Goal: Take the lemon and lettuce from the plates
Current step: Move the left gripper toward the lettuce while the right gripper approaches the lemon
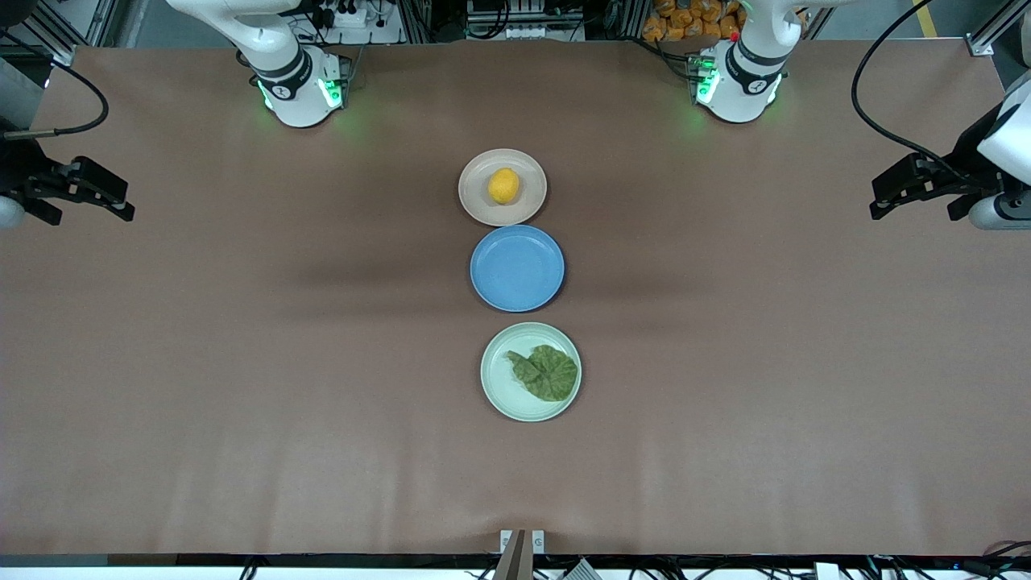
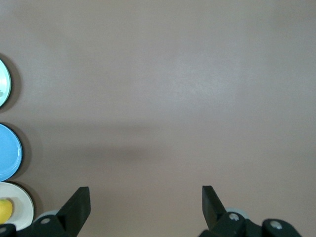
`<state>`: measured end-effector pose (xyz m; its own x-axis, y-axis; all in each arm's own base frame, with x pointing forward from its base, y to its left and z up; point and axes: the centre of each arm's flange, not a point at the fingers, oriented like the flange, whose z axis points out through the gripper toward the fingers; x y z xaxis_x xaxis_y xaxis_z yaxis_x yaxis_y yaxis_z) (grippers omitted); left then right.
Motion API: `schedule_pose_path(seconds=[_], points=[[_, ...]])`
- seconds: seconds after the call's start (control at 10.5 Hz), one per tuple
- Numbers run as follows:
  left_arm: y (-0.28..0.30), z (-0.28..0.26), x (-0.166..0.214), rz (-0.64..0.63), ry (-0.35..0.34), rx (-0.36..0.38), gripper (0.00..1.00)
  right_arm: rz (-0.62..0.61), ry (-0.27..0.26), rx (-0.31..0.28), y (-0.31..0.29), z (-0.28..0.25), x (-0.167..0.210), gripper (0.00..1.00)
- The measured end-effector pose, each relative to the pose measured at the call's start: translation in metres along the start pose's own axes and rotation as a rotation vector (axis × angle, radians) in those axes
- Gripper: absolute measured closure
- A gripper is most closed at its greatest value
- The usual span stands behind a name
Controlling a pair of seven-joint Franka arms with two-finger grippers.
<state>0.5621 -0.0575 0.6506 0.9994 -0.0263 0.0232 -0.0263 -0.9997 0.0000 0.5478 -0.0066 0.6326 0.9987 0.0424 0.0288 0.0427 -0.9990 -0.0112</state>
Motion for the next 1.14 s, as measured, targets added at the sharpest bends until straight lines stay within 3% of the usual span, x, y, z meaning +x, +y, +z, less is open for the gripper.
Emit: schedule_pose_path(seconds=[0.57,0.76,1.14], points=[[0.008,0.015,0.004,0.015,-0.031,-0.004,0.0,-0.003,-0.001,0.0,-0.002,0.001,0.0,0.0],[0.052,0.045,0.017,0.092,-0.054,-0.014,0.0,-0.016,-0.01,0.001,-0.01,0.004,0.0,0.0],[0.155,0.125,0.054,0.239,0.021,-0.047,0.0,0.033,-0.053,0.0,-0.056,0.025,-0.002,0.0]])
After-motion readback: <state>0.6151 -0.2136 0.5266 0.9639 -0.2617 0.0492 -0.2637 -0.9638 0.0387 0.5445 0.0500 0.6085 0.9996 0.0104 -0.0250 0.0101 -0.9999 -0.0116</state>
